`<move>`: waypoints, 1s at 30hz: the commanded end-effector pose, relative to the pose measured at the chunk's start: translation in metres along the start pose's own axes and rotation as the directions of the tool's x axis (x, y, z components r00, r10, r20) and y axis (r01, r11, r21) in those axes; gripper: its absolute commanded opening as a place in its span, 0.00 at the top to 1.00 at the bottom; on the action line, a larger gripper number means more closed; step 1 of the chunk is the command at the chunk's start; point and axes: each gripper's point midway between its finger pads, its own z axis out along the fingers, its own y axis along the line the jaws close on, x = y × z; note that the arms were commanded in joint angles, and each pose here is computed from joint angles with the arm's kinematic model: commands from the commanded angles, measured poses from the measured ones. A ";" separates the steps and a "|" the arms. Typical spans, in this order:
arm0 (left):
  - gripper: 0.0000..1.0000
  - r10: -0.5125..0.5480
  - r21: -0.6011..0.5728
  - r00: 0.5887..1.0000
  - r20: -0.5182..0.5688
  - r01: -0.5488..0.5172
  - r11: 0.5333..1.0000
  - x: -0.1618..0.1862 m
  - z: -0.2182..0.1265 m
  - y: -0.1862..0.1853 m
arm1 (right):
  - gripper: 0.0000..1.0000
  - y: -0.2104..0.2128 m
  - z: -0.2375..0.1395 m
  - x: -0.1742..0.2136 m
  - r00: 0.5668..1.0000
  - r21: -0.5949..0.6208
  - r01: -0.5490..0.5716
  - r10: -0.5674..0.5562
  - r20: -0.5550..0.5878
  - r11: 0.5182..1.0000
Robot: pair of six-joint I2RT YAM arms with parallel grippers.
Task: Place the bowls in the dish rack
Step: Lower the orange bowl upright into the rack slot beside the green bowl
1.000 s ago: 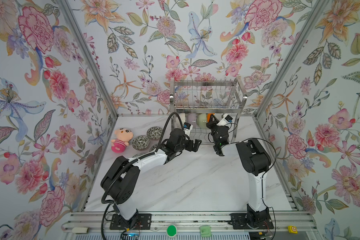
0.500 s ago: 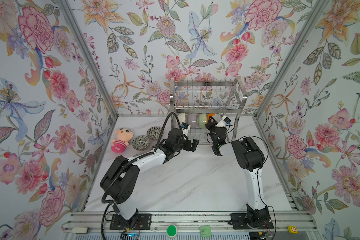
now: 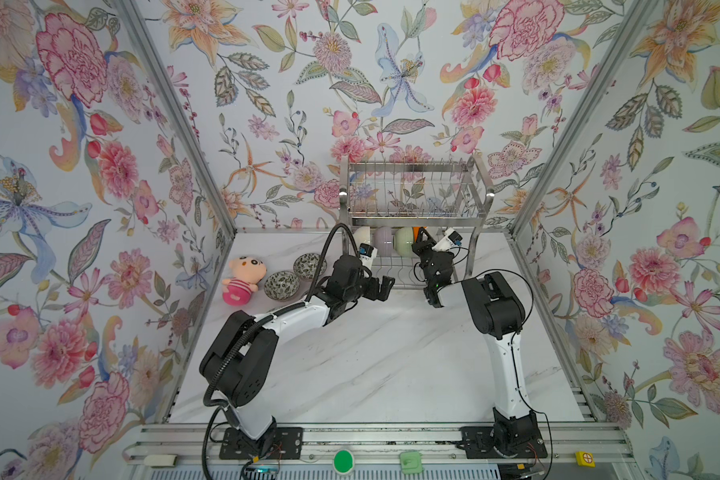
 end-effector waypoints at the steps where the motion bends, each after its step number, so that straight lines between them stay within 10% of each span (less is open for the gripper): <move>1: 0.01 0.010 0.011 1.000 0.002 -0.010 1.000 0.000 -0.002 0.003 | 1.00 0.008 0.003 -0.006 0.999 -0.055 -0.026 0.028 0.027 0.998; 30: 0.01 0.005 0.011 1.000 0.009 -0.005 1.000 0.000 -0.003 0.005 | 1.00 -0.024 -0.001 -0.003 0.999 0.046 -0.047 0.048 -0.026 0.998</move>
